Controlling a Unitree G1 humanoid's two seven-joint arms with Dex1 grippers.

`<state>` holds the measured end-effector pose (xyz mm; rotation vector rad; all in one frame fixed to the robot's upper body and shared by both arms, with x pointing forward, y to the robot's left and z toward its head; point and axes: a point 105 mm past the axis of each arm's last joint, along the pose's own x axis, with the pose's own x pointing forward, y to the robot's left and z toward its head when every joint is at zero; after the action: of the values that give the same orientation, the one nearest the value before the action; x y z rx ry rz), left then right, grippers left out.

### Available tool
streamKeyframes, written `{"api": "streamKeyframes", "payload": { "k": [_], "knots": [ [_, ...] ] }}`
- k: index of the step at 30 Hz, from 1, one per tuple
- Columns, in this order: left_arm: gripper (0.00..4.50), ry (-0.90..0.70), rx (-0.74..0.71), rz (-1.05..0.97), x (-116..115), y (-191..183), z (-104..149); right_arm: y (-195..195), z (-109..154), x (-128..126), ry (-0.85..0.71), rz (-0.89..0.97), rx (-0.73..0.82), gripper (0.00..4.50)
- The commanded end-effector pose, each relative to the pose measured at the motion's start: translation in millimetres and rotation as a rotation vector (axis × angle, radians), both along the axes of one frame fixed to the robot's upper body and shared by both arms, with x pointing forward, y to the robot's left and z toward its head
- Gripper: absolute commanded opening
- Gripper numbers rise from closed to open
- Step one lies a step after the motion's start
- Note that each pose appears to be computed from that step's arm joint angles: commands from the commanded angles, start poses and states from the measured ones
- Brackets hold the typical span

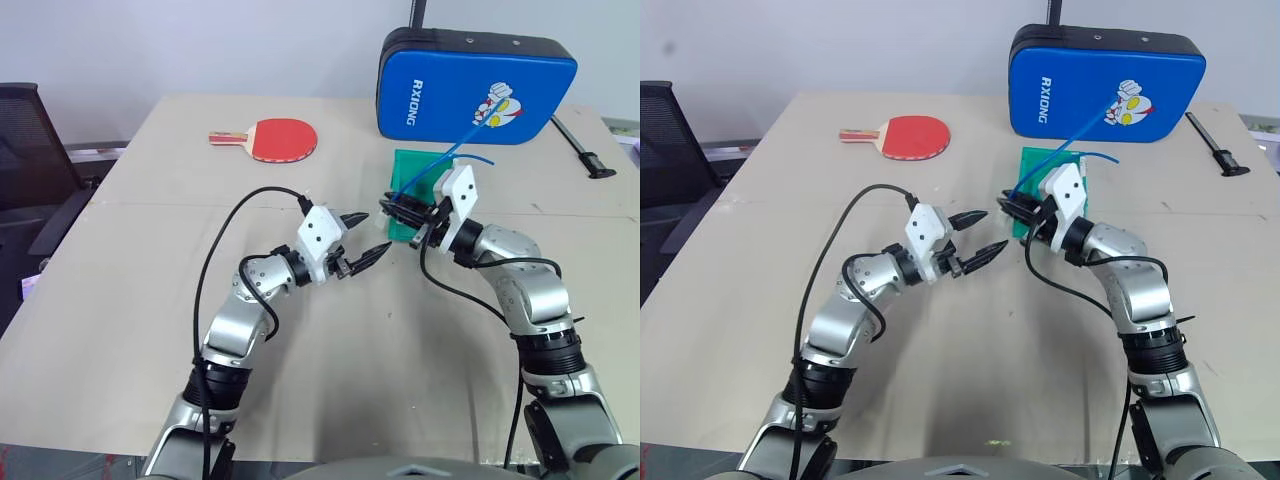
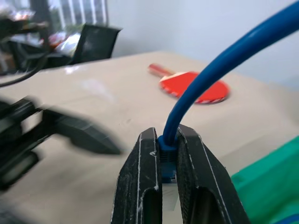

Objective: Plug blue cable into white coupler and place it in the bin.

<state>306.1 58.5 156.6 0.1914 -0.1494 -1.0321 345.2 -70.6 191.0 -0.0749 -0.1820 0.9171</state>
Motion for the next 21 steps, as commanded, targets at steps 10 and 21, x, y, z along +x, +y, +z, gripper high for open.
{"api": "streamKeyframes", "payload": {
  "k": [10, 21],
  "knots": [
    [3.36, 0.090, 0.003, 0.071, 7.0, 25.3, 65.7, -52.7, 17.2, 57.8, 0.086, -0.213, 0.011, 0.00],
    [3.42, 0.081, 0.004, 0.101, 8.9, 27.1, 77.6, -68.4, 31.8, 84.4, 0.114, -0.294, -0.010, 3.01]
  ]
}}
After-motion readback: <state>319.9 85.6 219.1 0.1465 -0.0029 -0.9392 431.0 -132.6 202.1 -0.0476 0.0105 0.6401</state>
